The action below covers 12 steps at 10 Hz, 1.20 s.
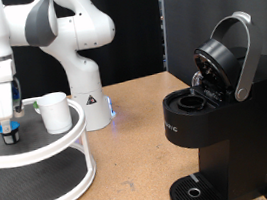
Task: Make a cup of coffee with the keurig machine
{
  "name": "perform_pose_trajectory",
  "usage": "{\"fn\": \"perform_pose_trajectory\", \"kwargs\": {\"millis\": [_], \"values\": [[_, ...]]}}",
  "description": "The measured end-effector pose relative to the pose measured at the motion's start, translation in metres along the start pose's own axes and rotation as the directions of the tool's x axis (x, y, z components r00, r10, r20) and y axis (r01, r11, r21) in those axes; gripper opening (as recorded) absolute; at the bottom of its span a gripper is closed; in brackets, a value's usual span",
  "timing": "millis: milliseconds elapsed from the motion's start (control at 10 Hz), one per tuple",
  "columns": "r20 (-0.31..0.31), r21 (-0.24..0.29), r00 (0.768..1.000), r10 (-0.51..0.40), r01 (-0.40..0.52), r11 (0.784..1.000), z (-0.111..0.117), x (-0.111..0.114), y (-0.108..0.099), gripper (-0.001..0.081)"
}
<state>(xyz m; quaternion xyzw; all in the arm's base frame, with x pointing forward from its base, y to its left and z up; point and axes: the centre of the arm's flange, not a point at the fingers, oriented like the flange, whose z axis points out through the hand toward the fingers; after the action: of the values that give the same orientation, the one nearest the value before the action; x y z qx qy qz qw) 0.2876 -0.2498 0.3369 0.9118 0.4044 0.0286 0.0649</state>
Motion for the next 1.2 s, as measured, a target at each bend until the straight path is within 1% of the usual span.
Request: {"fn": "perform_pose_trajectory", "kwargs": {"millis": [200, 900, 1200], "values": [[-0.003, 0.008, 1.0, 0.012, -0.012, 1.0, 0.004, -0.004, -0.002, 0.0801], [0.017, 0.034, 0.999, 0.04, -0.041, 0.999, 0.018, -0.004, -0.001, 0.0801], [0.015, 0.042, 0.999, 0.052, -0.053, 0.998, 0.021, -0.004, -0.001, 0.0801]]}}
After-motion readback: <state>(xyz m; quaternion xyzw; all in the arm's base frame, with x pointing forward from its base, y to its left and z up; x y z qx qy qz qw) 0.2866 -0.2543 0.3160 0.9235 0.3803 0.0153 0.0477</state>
